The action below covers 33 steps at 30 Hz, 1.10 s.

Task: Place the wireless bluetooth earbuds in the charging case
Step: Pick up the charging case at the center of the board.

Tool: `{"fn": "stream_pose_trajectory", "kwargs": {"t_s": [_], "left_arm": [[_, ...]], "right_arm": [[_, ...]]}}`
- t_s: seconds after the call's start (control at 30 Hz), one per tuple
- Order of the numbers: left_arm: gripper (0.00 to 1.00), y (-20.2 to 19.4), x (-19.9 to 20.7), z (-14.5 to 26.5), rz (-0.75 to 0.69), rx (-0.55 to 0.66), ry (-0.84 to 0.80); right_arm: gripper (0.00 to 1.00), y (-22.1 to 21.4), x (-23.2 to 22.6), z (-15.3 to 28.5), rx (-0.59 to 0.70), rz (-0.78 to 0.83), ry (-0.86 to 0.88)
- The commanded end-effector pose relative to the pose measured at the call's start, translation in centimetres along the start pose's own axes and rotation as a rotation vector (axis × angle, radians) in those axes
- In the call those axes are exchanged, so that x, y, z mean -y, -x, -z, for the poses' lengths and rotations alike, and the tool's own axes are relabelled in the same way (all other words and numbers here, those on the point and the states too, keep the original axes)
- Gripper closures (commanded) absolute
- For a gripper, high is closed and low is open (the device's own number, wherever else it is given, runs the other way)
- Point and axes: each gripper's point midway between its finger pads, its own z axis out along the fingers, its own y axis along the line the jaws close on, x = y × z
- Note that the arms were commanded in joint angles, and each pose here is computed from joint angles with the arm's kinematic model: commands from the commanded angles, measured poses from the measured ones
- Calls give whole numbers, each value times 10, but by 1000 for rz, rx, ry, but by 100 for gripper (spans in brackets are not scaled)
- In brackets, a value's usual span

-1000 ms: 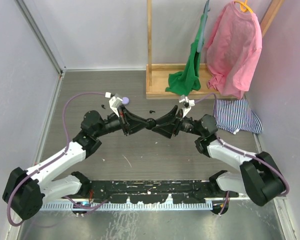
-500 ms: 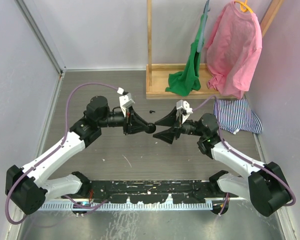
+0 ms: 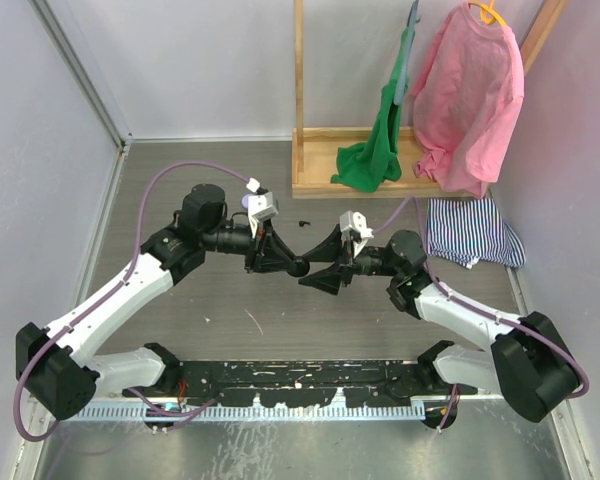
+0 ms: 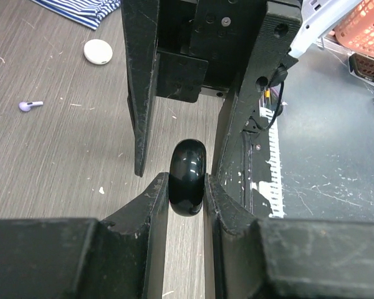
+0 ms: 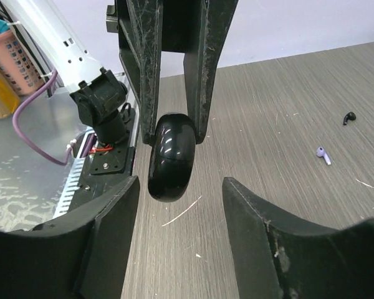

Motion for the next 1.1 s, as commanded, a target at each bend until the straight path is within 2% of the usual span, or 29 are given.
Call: {"fn": "stream_pose_trajectory", "kwargs": {"t_s": [0.0,0.37,0.53,0.67,0.77,0.83,0.9,1.0,1.07], "left_arm": [[94,13,5,5,-62,-9,1],[94,2,0,2,-75,-99,50],[94,5,2,3,-88,-90,51],[94,5,3,4,-95,-89,54],[93,4,3,4,-95,-88,54],[89,3,2,4,-95,-84,60],[82,3,1,3,-95,-70,69],[68,-1,-1,3,-87,-56,83],[54,-3,-3,4,-81,-47,101]], "right_arm": [[41,22,-2,-8,32,87,33],[48,19,-5,-13,11,76,63],[52,15,-3,-15,2,65,64],[62,13,-3,-15,-1,61,64],[79,9,-3,-15,-14,53,67],[91,7,-3,-14,-19,56,65],[98,6,-4,-14,-21,59,68],[99,6,-2,-12,-6,69,49],[99,9,-2,-11,13,84,33]]}}
